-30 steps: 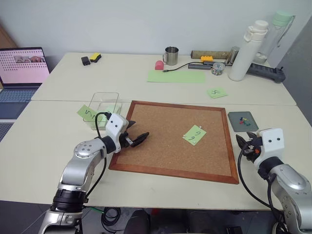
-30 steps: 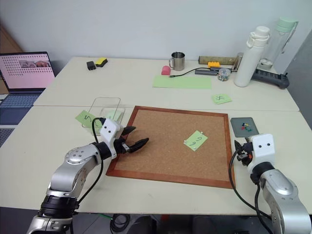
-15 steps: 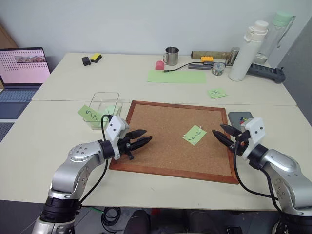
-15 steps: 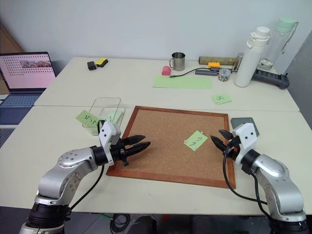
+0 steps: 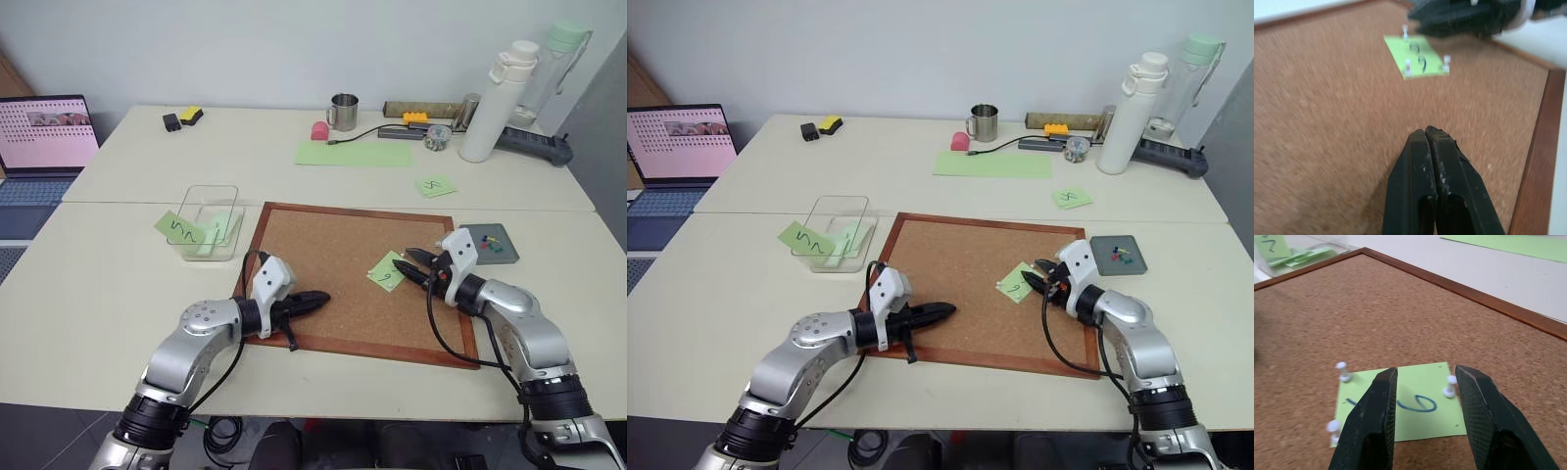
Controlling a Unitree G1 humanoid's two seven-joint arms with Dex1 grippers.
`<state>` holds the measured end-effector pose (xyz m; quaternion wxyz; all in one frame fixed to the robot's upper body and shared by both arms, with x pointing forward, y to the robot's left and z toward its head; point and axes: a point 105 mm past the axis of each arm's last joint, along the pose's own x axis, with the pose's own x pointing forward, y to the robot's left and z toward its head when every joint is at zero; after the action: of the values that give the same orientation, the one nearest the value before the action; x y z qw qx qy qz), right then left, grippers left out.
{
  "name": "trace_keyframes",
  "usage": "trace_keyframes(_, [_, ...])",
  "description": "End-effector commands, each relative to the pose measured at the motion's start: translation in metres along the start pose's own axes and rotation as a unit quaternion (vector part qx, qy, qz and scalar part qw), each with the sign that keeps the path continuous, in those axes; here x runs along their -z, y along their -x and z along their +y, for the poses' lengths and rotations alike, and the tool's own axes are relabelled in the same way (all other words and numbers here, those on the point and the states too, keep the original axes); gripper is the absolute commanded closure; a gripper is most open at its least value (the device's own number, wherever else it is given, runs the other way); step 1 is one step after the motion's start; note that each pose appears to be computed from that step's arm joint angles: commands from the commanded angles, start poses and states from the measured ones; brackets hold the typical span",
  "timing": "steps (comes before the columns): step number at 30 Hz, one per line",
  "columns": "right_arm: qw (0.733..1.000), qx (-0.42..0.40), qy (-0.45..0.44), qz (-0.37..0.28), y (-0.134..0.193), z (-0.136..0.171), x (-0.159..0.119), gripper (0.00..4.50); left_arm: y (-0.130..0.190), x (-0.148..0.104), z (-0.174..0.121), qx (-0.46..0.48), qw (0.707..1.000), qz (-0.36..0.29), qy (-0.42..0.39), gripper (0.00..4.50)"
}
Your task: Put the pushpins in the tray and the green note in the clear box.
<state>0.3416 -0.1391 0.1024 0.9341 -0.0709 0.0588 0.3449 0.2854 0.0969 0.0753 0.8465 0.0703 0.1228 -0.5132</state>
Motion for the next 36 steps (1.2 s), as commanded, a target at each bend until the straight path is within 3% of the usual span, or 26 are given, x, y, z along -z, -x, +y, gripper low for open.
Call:
trace_keyframes(1, [1.000, 0.000, 0.011, -0.021, -0.004, -0.002, -0.011, 2.57, -0.005, 0.009, -0.005, 0.012, 0.999, 0.025, -0.023, 4.48])
trace_keyframes(6, [1.000, 0.004, -0.014, -0.023, -0.008, -0.004, -0.010, 2.57, -0.004, 0.005, -0.006, 0.014, 0.999, 0.020, -0.032, 4.48])
trace_keyframes(10, [0.999, 0.007, -0.025, -0.027, -0.009, -0.006, -0.010, 3.25, -0.001, 0.007, -0.006, 0.014, 0.999, 0.025, -0.033, 4.50])
trace_keyframes(15, [0.999, 0.004, -0.025, -0.022, -0.009, -0.005, -0.009, 4.46, -0.001, 0.005, -0.006, 0.014, 0.999, 0.026, -0.034, 4.50])
trace_keyframes(22, [1.000, 0.008, -0.023, -0.020, -0.009, -0.007, -0.007, 4.49, -0.003, 0.002, -0.006, 0.013, 0.999, 0.027, -0.035, 4.50])
trace_keyframes(27, [0.996, -0.007, -0.036, -0.085, -0.006, -0.003, -0.035, 4.49, -0.002, 0.002, -0.007, 0.012, 0.999, 0.029, -0.034, 4.50])
trace_keyframes(36, [0.994, 0.000, -0.036, -0.103, 0.002, -0.007, -0.046, 4.49, -0.001, 0.003, -0.006, 0.012, 0.999, 0.030, -0.034, 4.50])
